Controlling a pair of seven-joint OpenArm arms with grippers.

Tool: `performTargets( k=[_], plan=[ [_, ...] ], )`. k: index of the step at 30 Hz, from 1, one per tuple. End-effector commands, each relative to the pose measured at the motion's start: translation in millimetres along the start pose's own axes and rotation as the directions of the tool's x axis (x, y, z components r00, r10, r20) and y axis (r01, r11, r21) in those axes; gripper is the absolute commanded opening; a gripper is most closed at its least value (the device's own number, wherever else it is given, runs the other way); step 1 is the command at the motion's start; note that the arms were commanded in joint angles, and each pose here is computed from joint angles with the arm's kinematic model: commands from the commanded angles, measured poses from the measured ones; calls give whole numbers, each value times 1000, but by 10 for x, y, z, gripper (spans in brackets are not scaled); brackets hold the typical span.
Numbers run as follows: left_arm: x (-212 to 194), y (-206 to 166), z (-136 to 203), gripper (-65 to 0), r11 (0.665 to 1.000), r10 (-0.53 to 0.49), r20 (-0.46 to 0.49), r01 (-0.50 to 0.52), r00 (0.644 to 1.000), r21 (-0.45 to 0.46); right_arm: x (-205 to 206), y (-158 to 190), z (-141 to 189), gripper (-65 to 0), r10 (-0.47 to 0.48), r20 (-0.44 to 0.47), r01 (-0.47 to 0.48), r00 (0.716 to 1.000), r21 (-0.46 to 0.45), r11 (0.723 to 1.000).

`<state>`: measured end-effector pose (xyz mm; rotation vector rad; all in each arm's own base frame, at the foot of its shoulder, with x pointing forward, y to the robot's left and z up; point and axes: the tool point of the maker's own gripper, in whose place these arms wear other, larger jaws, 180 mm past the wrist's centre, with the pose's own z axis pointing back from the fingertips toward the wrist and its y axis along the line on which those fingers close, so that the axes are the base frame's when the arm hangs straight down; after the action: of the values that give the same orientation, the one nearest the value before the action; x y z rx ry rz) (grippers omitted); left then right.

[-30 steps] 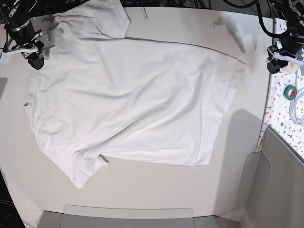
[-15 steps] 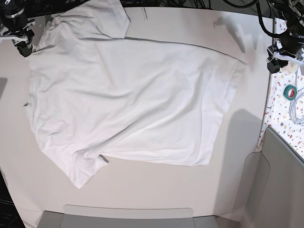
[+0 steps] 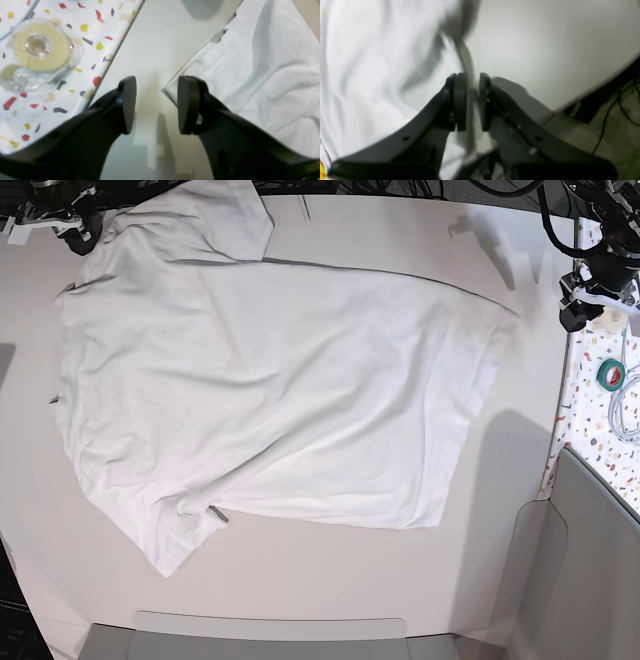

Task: Layout the t-shirt on the table in an organized manner, then fold the t-shirt properly
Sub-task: 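Move both grippers to the shirt's shoulder edge corners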

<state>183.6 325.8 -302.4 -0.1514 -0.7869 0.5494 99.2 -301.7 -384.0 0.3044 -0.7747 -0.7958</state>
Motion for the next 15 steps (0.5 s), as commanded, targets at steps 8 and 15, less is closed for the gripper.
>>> performTargets(
  k=[8,15],
  plan=[
    [-25,-87,-43,-378,1000,-11,-9,11,1000,-29,-111,136,50,-524,142,-62,-136,988,99,986],
    [-82,-17,-101,-378,999,19,-28,-20,999,-25,-46,359,165,-328,205,-39,-188,978,254,949]
  ],
)
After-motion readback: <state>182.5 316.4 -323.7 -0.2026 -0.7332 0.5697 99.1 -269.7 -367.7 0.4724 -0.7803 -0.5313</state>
